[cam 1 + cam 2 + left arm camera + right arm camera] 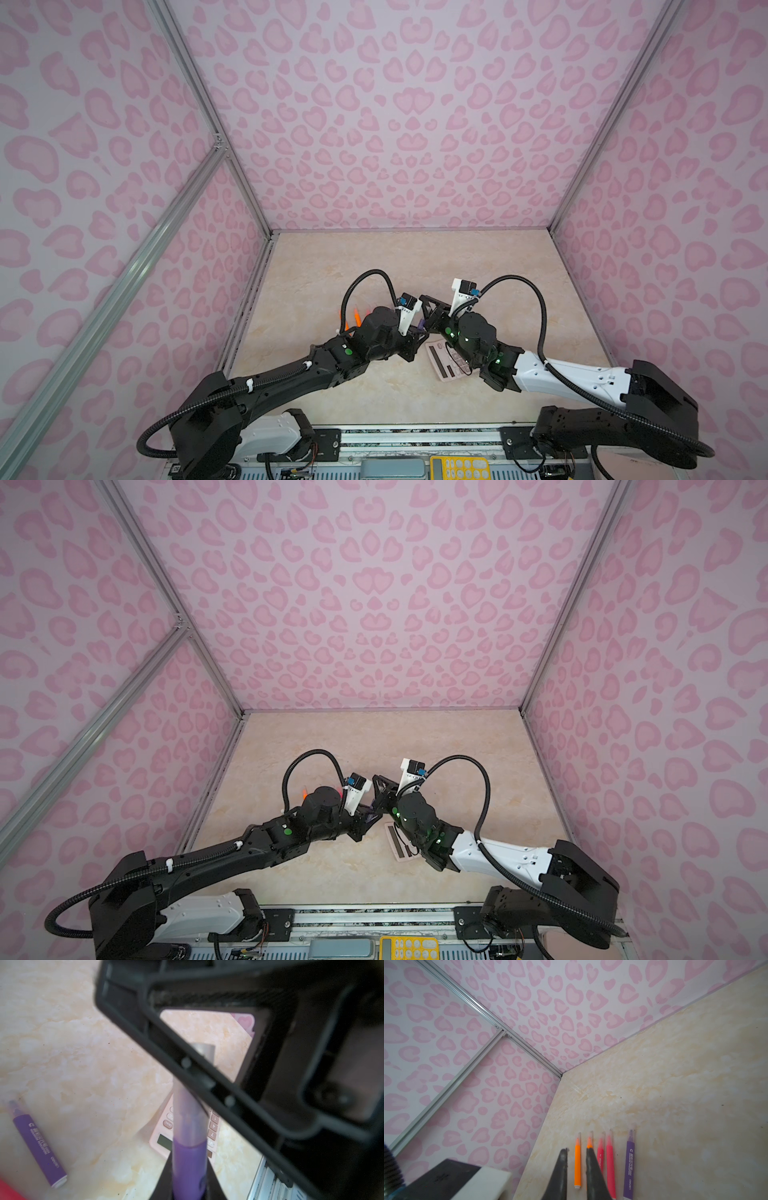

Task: Insert the pens into the pen caps
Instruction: 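Press the cap down onto the purple pen tip with the right gripper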

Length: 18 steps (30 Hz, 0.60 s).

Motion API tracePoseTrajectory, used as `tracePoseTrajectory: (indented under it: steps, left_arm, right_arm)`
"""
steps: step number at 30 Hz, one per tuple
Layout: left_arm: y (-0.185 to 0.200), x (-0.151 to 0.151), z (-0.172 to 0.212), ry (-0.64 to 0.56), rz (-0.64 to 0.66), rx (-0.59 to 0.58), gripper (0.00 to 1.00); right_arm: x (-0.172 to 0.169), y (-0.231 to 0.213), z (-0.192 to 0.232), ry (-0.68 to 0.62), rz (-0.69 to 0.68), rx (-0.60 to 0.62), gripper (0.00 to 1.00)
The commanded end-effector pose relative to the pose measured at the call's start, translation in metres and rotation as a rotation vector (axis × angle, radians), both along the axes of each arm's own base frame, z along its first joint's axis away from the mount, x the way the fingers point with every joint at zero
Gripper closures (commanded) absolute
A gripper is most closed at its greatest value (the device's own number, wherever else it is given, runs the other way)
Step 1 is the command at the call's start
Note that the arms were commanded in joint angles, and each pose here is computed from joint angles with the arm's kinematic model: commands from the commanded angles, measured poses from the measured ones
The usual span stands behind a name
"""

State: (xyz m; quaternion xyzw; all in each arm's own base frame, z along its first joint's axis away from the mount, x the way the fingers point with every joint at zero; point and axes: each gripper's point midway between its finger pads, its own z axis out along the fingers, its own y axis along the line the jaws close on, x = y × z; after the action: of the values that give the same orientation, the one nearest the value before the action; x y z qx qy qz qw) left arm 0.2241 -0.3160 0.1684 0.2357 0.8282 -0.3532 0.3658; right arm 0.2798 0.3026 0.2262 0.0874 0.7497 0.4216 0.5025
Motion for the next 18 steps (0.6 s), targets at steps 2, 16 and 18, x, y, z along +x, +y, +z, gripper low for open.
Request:
tracePoseTrajectory:
  steps: [2, 16, 18]
  left_arm:
    - [0.014, 0.036, 0.038, -0.113, 0.190, -0.120, 0.97]
    - [0.066, 0.054, 0.050, -0.123, 0.351, -0.175, 0.97]
    - [0.070, 0.054, 0.051, -0.128, 0.361, -0.174, 0.97]
  right_arm:
    - [-0.027, 0.038, -0.017, 0.044, 0.179, -0.023, 1.00]
    - [-0.045, 0.062, -0.033, 0.060, 0.221, -0.055, 1.00]
    - [-0.047, 0.062, -0.033, 0.057, 0.223, -0.054, 1.00]
